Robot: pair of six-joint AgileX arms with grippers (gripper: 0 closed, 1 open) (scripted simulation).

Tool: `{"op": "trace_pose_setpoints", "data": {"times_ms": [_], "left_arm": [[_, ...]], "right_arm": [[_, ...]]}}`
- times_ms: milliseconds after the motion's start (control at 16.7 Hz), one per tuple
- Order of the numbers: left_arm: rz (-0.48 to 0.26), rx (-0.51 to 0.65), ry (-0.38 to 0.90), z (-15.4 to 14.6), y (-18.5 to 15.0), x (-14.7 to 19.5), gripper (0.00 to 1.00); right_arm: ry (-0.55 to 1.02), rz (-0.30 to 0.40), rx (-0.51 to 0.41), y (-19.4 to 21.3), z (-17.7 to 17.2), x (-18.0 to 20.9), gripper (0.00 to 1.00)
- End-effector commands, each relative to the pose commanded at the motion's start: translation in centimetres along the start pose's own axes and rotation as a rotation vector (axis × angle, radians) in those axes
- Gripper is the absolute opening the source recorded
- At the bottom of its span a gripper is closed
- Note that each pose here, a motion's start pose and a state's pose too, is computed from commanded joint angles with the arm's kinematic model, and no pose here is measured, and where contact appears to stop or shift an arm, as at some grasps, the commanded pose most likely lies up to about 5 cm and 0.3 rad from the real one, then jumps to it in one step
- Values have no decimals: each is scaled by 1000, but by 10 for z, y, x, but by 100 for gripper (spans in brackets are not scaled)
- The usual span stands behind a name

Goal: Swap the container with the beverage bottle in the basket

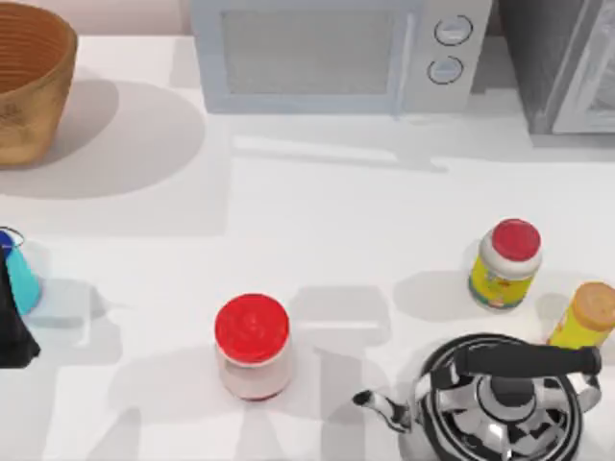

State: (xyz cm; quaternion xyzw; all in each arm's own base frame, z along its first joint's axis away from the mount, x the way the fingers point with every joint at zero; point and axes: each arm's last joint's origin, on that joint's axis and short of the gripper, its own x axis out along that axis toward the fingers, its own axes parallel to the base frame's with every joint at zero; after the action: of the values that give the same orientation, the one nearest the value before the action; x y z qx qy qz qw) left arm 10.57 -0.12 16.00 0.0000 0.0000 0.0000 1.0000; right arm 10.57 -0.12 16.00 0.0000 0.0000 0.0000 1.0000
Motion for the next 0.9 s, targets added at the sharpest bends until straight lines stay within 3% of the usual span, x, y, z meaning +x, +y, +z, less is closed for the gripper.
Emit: {"op": "trace_pose_setpoints", "data": {"times_ms": [360,660,900], "left_arm": [[3,7,49,19,1,1,100],[9,27,217,79,4,22,100],[11,41,406,134,12,71,100]], "right_arm": [[0,0,0,0,0,0,100],[0,0,0,0,0,0,100],[0,0,0,0,0,0,100]]}}
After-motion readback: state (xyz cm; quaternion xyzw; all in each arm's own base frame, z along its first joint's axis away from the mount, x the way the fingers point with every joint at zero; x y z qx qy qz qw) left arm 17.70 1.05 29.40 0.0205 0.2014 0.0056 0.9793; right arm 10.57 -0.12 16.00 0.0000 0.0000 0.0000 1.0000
